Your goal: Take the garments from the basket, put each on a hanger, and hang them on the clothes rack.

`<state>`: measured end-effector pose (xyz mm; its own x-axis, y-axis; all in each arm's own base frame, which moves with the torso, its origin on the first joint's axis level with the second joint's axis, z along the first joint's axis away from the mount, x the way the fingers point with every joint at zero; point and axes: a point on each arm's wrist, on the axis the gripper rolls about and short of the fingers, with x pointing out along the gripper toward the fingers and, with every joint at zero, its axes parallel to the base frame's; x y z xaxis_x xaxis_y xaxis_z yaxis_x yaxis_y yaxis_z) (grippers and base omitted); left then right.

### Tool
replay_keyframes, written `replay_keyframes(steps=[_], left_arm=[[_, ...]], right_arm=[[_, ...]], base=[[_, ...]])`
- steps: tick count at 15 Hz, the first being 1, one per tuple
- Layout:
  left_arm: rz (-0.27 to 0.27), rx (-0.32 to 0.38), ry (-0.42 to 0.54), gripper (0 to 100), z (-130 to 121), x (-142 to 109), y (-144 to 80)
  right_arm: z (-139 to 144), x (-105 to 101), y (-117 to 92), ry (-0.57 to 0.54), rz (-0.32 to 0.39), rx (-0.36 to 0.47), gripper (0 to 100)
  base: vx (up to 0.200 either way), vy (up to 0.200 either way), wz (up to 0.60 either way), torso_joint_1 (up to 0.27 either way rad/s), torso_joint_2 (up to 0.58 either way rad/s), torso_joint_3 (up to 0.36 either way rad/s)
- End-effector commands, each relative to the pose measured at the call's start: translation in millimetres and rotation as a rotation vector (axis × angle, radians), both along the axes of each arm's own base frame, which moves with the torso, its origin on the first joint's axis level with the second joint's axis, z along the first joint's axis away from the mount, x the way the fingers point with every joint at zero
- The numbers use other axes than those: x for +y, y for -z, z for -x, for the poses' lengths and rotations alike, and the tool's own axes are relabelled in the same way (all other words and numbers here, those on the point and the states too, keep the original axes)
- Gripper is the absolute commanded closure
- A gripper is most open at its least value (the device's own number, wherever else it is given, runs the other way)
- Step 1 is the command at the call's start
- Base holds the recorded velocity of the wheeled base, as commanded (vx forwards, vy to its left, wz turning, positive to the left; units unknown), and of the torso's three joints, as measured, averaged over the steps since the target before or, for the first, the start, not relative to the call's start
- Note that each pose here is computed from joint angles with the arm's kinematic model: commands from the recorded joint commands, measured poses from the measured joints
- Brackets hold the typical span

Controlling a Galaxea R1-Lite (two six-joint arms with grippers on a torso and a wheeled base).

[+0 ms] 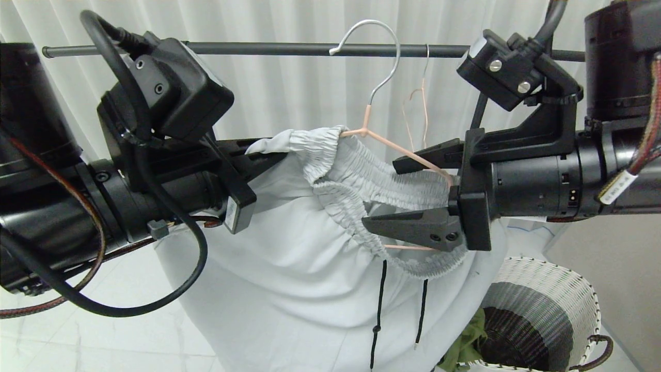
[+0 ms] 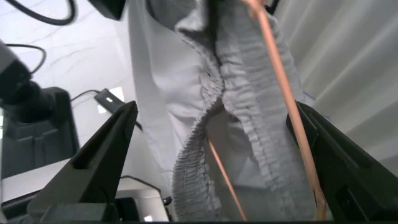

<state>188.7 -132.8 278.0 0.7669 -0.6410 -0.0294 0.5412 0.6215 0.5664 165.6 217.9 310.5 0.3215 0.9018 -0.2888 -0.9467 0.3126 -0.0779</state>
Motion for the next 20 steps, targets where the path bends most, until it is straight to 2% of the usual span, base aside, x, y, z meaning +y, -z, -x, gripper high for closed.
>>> replay_keyframes(steps=[1, 5, 8, 9, 20], left_arm=[[-0.006, 0.007, 0.003, 100, -2.2, -2.5, 2.0], [-0.007, 0.011, 0.009, 100, -3.6, -5.2, 2.8], [-0.003, 0.005, 0.029, 100, -0.5, -8.8, 0.6], [-0.003, 0.005, 0.029, 100, -0.5, -8.8, 0.6], [-0.004, 0.002, 0.022, 100, -1.0, -9.0, 0.1]], right_arm=[[2.9, 3.8, -1.3, -0.026, 0.0, 0.008, 0], [5.4, 7.6, 3.0, -0.054, 0.012, 0.047, 0], [6.0, 11.0, 6.3, -0.033, -0.004, 0.135, 0], [5.1, 11.2, 6.4, -0.019, -0.011, 0.151, 100], [2.2, 9.3, 5.6, -0.002, -0.017, 0.148, 100]], base=[[0.0, 0.0, 0.0, 0.0, 0.0, 0.0], [0.0, 0.0, 0.0, 0.0, 0.0, 0.0], [0.0, 0.0, 0.0, 0.0, 0.0, 0.0], [0.0, 0.0, 0.0, 0.0, 0.0, 0.0], [0.0, 0.0, 0.0, 0.0, 0.0, 0.0]])
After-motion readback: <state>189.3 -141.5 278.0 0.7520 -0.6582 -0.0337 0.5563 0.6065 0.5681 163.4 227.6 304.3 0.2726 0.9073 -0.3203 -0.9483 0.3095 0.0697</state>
